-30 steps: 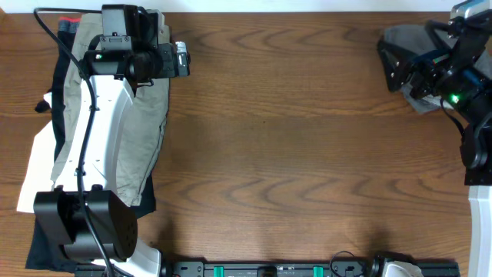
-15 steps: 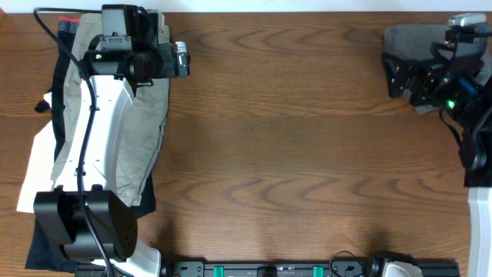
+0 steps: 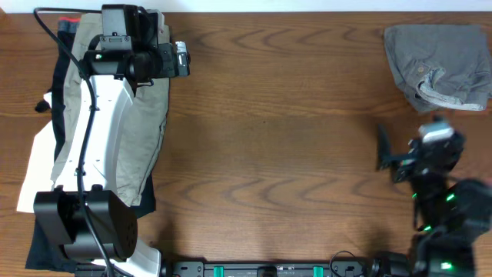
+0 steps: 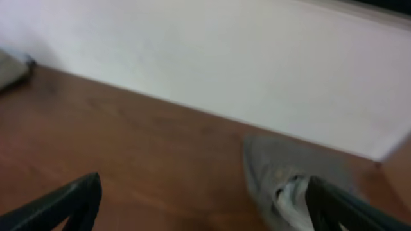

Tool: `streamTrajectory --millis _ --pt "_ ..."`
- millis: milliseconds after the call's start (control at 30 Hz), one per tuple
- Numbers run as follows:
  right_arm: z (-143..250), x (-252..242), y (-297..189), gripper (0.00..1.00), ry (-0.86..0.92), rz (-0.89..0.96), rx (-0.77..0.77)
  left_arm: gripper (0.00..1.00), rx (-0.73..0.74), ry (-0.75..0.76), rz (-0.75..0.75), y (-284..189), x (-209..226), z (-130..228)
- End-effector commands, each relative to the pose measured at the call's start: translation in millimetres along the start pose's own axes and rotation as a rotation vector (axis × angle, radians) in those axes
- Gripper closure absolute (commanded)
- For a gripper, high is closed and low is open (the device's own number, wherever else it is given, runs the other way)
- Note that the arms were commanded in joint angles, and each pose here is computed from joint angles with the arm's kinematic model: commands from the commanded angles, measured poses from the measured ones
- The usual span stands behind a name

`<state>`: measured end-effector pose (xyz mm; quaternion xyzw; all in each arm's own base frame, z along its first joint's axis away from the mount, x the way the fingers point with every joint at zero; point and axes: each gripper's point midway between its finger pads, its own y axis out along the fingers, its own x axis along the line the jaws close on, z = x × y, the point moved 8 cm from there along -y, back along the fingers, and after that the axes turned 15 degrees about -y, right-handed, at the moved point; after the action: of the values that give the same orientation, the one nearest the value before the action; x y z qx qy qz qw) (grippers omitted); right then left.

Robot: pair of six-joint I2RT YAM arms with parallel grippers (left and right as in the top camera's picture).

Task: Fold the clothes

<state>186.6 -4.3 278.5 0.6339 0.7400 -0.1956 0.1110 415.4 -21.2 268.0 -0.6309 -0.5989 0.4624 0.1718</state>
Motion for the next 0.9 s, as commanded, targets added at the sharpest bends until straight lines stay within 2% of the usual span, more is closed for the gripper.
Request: streamTrajectory --millis 0,200,467,867 --pt "33 16 0 0.01 0.086 0.009 0.004 0.02 0.008 -0.006 -0.013 3 3 2" --pt "76 40 1 0.01 0.119 0.014 0.01 0.02 0.008 -0.006 -0.013 3 3 2" --pt "108 61 1 0.01 0.128 -0.01 0.001 0.02 0.008 -0.006 -0.013 3 3 2" --pt "95 65 -4 0.01 0.102 -0.024 -0.098 0.02 0.008 -0.006 -0.013 3 3 2"
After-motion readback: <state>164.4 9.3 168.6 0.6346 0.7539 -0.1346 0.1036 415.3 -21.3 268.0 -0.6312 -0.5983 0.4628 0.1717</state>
